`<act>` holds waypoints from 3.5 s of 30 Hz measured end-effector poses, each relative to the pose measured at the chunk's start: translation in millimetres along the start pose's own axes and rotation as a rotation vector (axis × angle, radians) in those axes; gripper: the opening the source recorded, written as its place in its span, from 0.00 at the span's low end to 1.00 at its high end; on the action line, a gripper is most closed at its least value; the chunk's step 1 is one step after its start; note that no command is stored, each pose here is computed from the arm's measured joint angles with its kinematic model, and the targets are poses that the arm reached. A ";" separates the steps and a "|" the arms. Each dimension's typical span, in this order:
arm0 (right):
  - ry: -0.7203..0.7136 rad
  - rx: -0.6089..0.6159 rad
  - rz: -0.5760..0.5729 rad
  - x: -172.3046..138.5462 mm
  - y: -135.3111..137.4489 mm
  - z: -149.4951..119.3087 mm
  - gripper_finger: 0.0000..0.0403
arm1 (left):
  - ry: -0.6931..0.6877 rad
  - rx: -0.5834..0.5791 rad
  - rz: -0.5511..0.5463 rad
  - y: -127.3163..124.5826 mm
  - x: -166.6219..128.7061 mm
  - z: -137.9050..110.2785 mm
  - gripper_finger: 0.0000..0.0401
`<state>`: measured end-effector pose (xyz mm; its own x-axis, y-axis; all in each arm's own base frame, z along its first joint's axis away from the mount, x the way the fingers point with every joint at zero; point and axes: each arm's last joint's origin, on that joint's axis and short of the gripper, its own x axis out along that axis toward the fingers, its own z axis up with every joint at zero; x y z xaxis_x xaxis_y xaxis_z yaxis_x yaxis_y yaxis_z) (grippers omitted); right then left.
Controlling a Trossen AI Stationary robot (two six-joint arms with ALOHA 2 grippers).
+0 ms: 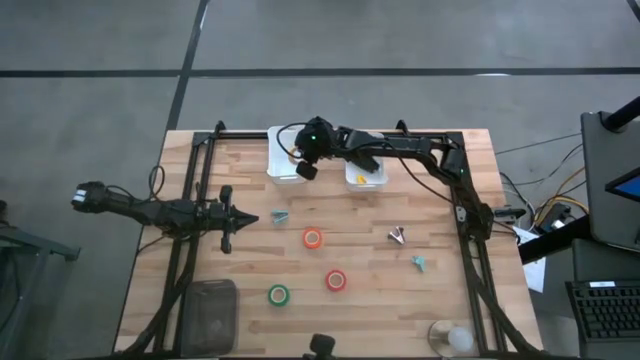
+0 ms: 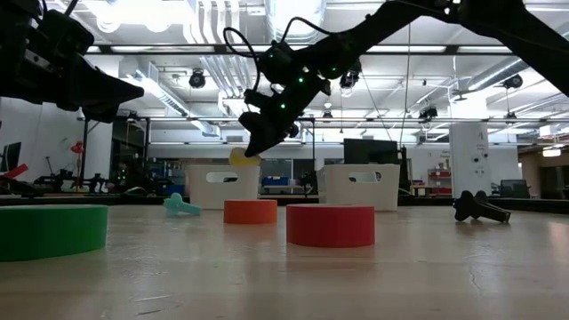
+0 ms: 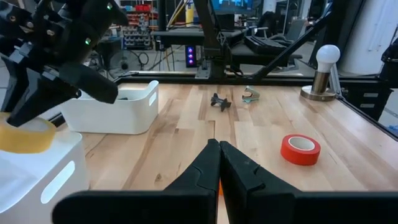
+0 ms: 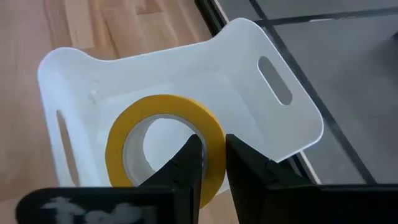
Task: Pick and place Stapler, Stapler remover, tape
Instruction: Put the yellow tape into the left white bin, then put the red tape into the left white bin
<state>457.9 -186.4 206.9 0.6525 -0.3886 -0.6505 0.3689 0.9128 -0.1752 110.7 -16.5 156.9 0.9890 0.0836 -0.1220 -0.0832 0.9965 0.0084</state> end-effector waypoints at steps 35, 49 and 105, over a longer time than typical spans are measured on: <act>0.307 -0.284 0.586 -68.3 121.5 -18.0 0.45 | 0.002 0.001 0.000 0.0 0.0 -0.2 0.03; 0.483 -0.455 0.713 -102.0 217.3 -72.3 0.42 | 0.001 0.000 0.000 0.0 0.0 -0.1 0.03; 0.280 -0.595 0.463 -101.6 233.1 -64.6 0.14 | 0.003 0.001 0.000 0.0 0.0 -0.4 0.03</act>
<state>434.9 74.0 184.3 0.4332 0.0197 -0.9011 -0.3647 0.9181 -0.1552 110.7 -16.5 156.5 0.9886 0.0841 -0.1248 -0.0836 0.9965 0.0094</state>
